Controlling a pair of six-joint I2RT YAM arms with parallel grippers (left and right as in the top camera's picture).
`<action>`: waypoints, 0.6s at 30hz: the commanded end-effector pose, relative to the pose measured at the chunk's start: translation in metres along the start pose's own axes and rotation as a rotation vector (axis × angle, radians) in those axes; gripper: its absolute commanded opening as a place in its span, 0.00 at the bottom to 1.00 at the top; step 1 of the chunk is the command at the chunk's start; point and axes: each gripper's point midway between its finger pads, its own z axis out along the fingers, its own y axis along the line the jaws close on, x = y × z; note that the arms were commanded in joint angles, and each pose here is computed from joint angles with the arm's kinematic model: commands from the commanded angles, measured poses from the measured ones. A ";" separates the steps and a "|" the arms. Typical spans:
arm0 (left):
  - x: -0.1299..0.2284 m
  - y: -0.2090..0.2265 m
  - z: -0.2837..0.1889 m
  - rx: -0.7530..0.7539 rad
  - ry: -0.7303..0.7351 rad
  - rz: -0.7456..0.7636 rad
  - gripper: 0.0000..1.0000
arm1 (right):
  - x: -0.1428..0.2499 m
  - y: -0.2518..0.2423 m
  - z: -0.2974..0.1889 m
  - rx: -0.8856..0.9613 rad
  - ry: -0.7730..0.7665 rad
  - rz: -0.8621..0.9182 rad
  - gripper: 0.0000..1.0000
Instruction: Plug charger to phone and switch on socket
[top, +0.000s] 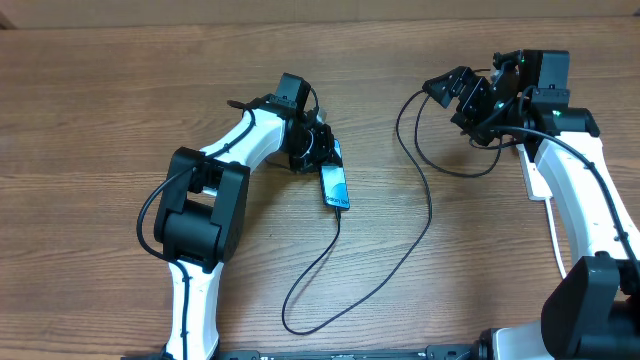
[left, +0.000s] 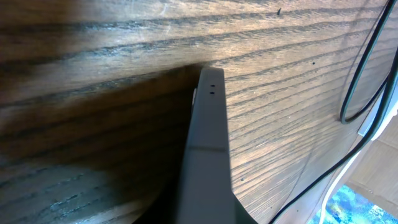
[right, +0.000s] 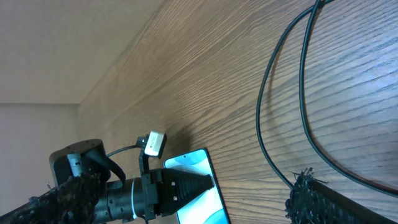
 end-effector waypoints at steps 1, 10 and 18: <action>0.005 0.005 0.009 -0.007 0.029 -0.014 0.19 | -0.006 0.008 -0.010 -0.008 -0.034 -0.027 1.00; 0.006 0.005 0.009 -0.009 0.031 -0.016 0.23 | -0.006 0.008 -0.010 -0.008 -0.034 -0.027 1.00; 0.007 0.006 0.009 -0.011 0.035 -0.020 0.25 | -0.006 0.008 -0.010 -0.008 -0.034 -0.027 1.00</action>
